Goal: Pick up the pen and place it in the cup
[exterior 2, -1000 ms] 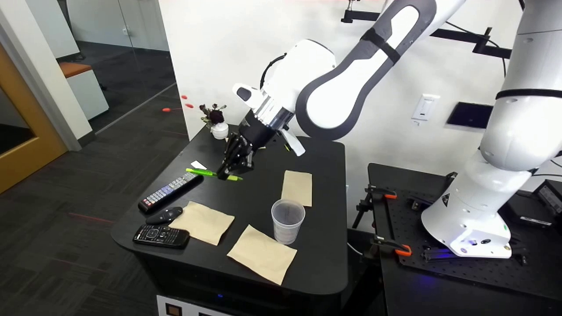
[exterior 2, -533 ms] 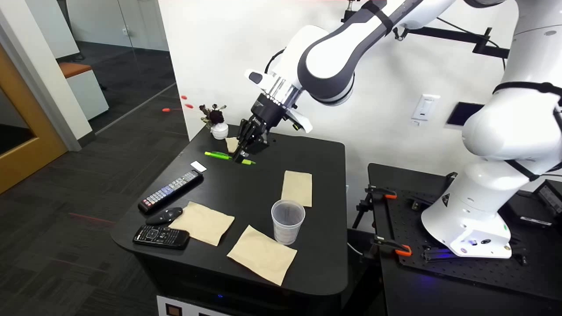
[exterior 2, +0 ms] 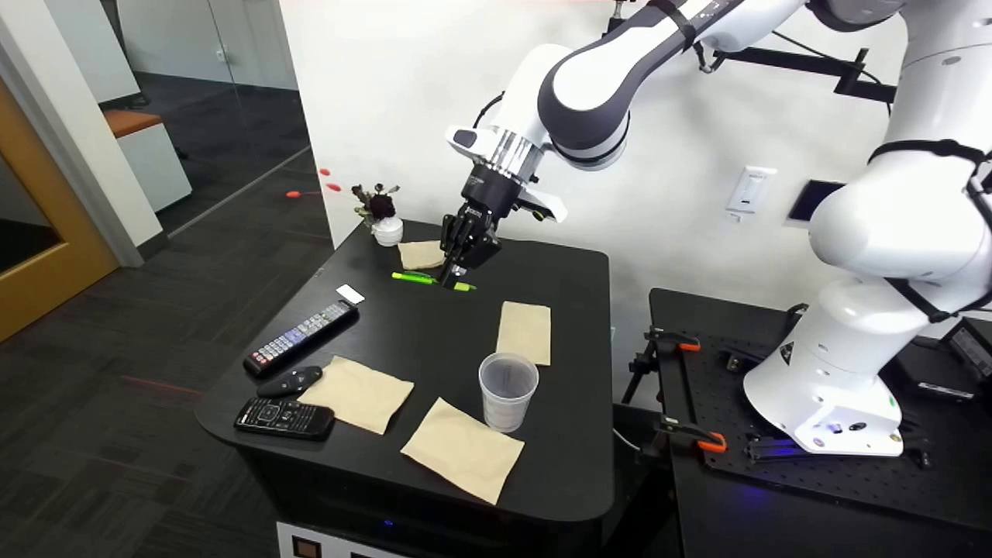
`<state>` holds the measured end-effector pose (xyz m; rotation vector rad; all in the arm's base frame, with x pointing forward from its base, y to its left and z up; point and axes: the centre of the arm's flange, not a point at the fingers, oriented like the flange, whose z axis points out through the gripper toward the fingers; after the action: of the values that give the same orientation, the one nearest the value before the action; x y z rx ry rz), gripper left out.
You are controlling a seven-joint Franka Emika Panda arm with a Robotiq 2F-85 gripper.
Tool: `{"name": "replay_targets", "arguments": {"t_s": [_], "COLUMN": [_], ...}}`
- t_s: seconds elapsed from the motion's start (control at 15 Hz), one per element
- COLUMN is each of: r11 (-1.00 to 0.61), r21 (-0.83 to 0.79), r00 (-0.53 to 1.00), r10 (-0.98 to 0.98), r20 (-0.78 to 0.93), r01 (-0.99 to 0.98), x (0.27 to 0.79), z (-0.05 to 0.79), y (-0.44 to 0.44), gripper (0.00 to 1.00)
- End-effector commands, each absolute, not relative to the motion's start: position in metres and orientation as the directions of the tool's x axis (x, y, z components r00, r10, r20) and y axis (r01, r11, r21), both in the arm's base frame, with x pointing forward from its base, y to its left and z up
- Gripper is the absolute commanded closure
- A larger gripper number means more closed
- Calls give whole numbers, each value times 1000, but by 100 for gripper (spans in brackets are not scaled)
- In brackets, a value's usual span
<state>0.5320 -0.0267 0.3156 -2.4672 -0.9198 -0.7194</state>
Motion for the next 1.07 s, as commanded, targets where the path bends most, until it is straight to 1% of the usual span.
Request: {"name": "replay_targets", "arguments": {"t_s": [0.0,0.6,1.0], "r11": [-683,-575,-440], "r21": [-189,-277,-319], "r00": [628,585,519], "r10": [480,462,475], "r20": [612,667,711], "r01": [706,770,840], "x": [534,533,527], "z": [308,283,263], "y": [-25,-21,-7], "gripper": [97,97,97]}}
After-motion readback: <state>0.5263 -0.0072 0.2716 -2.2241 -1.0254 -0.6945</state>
